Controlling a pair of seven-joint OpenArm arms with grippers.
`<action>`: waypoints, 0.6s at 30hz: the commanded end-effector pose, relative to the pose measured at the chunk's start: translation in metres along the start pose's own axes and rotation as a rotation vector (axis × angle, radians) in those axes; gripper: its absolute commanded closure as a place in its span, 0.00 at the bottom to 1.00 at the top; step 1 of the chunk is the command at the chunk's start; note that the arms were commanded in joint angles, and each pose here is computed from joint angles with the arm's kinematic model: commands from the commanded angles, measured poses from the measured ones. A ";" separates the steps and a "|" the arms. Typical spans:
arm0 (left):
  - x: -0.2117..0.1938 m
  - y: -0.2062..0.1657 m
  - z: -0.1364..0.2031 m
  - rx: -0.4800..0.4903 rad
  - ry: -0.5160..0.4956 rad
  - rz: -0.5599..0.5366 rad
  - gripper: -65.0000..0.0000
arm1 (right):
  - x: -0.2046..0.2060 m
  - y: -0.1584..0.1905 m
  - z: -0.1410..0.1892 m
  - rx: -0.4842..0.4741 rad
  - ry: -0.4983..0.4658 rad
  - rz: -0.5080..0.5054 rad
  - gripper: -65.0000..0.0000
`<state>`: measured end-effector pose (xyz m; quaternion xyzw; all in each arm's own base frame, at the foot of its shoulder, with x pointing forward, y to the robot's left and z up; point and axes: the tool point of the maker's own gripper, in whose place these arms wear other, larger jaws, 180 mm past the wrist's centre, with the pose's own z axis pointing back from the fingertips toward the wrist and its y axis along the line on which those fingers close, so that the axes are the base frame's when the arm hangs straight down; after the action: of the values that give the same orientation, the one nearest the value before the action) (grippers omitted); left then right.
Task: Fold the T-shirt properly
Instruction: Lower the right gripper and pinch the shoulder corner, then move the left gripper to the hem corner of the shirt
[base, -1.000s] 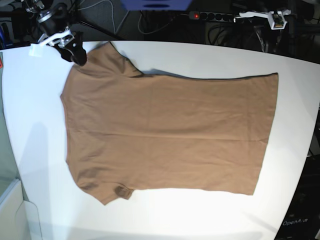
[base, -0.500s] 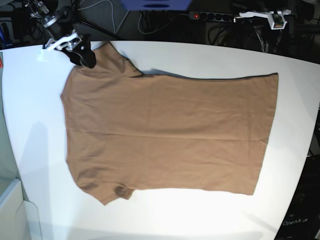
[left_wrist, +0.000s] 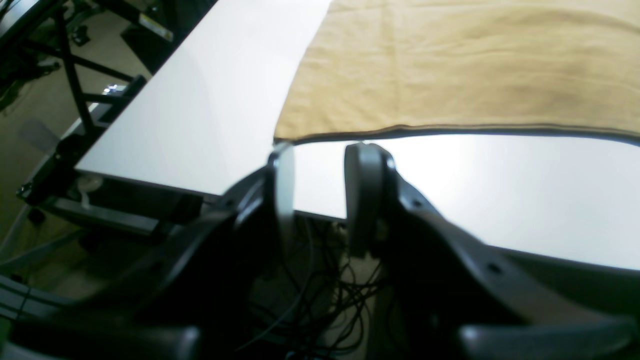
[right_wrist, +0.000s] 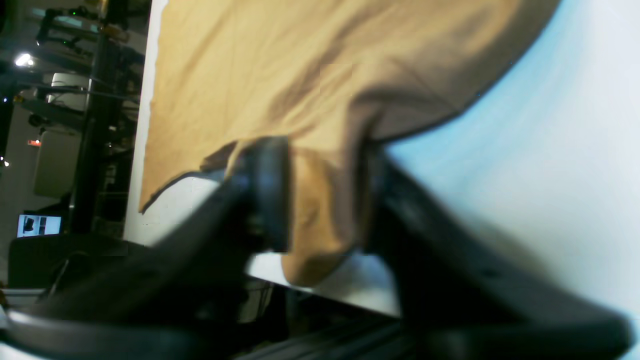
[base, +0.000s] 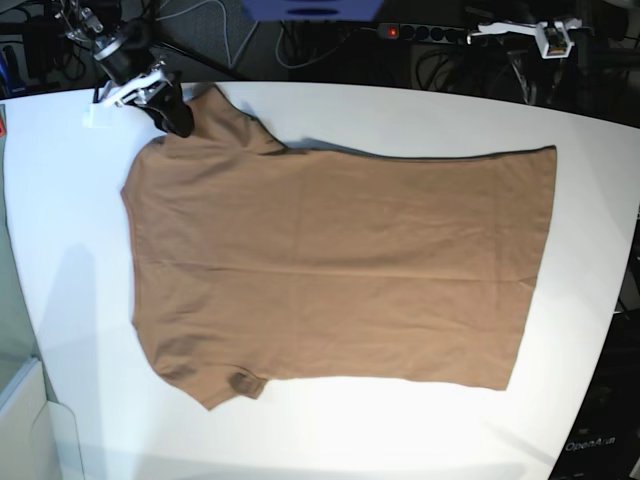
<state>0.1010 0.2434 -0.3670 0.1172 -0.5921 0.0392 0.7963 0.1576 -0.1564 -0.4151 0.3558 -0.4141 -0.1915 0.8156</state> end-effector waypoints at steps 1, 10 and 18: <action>0.008 0.004 0.003 0.005 -0.030 -0.006 0.74 | 0.008 0.003 0.002 0.016 -0.022 -0.001 0.90; -0.010 0.000 -0.013 -0.010 0.121 -0.003 0.74 | 0.009 0.002 0.002 0.016 -0.021 0.002 0.99; 0.011 -0.020 -0.046 -0.165 0.248 0.077 0.74 | 0.007 0.003 0.002 0.017 -0.017 0.002 0.99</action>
<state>0.1444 0.2303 -0.3860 0.0149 -0.4677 0.0364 0.8830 0.1580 -0.1567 -0.4155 0.3547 -0.4136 -0.1904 0.8166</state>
